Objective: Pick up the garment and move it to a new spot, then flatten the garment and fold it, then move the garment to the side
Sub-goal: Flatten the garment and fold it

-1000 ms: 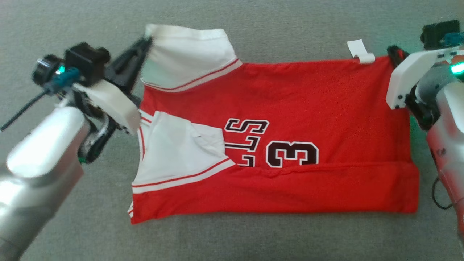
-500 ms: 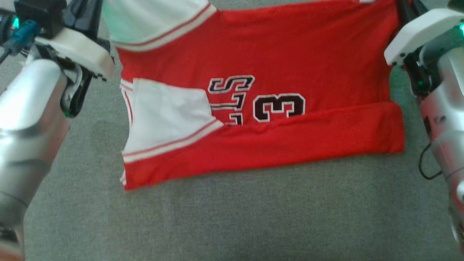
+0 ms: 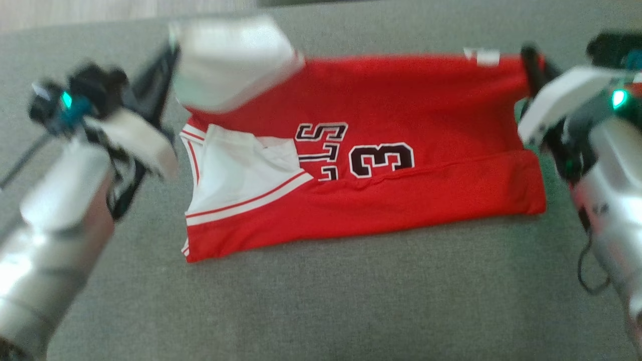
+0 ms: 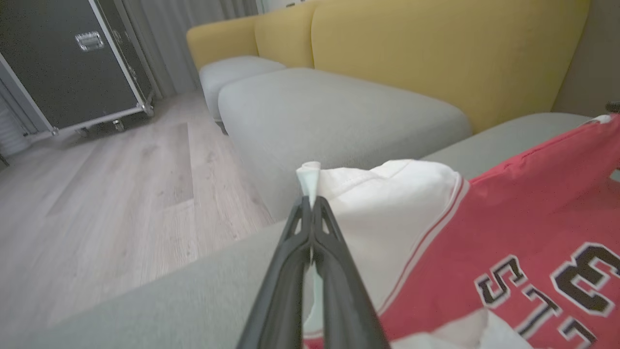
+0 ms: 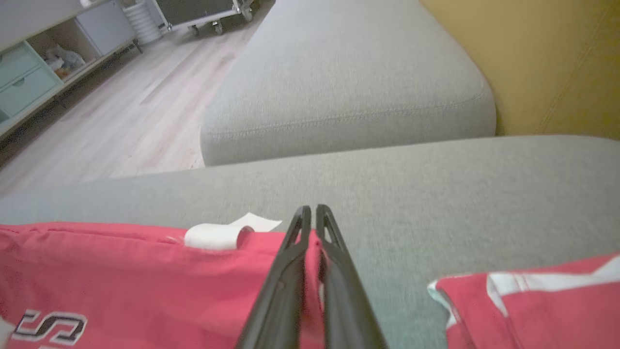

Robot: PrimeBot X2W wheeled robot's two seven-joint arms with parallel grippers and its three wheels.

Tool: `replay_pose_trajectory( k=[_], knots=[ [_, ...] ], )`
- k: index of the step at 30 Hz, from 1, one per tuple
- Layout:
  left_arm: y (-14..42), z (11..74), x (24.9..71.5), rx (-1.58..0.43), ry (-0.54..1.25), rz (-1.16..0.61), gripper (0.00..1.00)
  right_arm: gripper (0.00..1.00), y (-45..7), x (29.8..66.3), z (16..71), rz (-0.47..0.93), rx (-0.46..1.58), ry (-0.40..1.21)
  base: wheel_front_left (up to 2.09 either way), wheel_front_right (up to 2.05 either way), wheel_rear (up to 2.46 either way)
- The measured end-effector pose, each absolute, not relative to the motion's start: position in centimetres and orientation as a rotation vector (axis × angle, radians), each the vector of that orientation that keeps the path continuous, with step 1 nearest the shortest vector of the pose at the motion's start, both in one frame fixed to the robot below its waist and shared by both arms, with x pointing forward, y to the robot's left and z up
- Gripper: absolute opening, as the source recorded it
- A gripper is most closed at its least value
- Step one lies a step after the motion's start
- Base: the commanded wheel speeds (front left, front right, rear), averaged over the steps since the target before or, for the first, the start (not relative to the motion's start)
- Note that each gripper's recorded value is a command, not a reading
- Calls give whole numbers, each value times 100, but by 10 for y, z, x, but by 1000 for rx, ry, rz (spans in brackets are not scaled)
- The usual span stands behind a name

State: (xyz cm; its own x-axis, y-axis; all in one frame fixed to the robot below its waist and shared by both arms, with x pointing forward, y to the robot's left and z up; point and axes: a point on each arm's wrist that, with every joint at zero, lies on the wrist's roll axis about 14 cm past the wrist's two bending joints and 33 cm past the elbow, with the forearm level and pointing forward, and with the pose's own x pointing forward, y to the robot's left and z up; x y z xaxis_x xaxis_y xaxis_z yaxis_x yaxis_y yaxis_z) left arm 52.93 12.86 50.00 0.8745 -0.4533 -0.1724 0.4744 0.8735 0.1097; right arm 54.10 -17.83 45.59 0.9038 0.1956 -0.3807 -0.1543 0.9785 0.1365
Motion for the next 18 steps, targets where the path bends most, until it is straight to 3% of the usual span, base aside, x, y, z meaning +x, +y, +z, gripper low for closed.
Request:
replay_pose_trajectory(
  k=[9,18],
  knots=[
    [128,456,446,198,427,-581,0,0,-182,471,432,276,29,602,0,0,0],
    [128,440,392,206,591,-644,0,0,-189,442,427,323,-51,697,0,0,0]
  ],
)
